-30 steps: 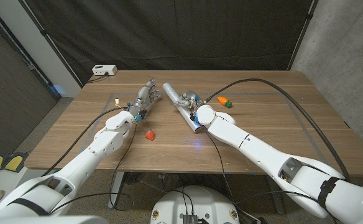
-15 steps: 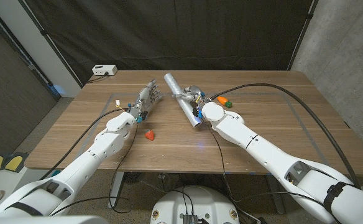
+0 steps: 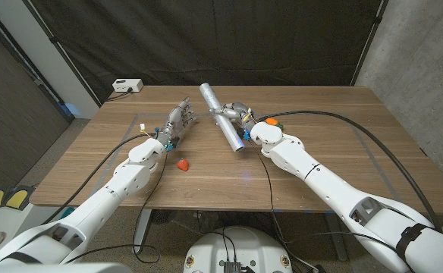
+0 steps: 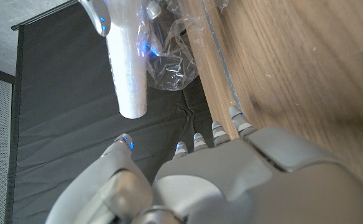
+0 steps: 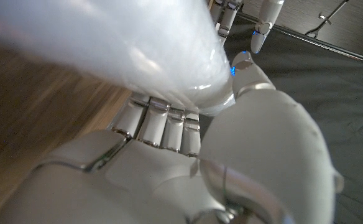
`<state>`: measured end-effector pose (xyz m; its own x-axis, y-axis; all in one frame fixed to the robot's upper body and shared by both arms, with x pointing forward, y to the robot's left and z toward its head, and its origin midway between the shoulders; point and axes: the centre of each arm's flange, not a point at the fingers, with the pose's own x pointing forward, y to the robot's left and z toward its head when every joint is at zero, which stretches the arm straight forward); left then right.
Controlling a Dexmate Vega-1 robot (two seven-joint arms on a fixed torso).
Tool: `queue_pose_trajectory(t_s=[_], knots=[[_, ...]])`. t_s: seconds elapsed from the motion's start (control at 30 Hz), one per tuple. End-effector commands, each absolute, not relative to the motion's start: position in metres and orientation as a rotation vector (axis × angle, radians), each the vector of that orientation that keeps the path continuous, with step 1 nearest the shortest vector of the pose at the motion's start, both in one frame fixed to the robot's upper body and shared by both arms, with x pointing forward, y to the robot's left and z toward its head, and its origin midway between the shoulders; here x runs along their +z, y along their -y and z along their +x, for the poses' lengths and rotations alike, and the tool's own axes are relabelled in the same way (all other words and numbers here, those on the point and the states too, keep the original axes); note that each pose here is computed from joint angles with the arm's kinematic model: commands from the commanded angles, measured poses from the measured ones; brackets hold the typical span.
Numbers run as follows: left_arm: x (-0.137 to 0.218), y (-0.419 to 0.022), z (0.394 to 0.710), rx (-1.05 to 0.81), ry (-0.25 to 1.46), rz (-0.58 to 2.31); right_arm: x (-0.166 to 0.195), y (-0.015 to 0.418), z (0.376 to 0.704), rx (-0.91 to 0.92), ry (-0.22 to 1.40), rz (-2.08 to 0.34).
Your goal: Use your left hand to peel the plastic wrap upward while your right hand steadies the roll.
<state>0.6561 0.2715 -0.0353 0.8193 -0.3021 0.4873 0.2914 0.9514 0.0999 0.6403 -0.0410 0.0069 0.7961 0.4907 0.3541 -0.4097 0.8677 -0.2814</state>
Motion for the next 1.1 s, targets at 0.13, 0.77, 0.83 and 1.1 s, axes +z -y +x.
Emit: queue_pose_trajectory(t_s=[0.13,0.77,0.83,1.1], knots=[[-0.029,-0.271,0.650,-0.313,0.545,0.074,0.015,0.048,0.640,0.581,0.453,0.000],[-0.027,-0.266,0.649,-0.339,0.577,0.075,0.024,0.051,0.646,0.629,0.462,0.170],[-0.027,-0.266,0.649,-0.347,0.587,0.069,0.025,0.052,0.647,0.630,0.463,0.189],[-0.025,-0.265,0.649,-0.385,0.634,0.037,0.026,0.052,0.653,0.638,0.455,0.261]])
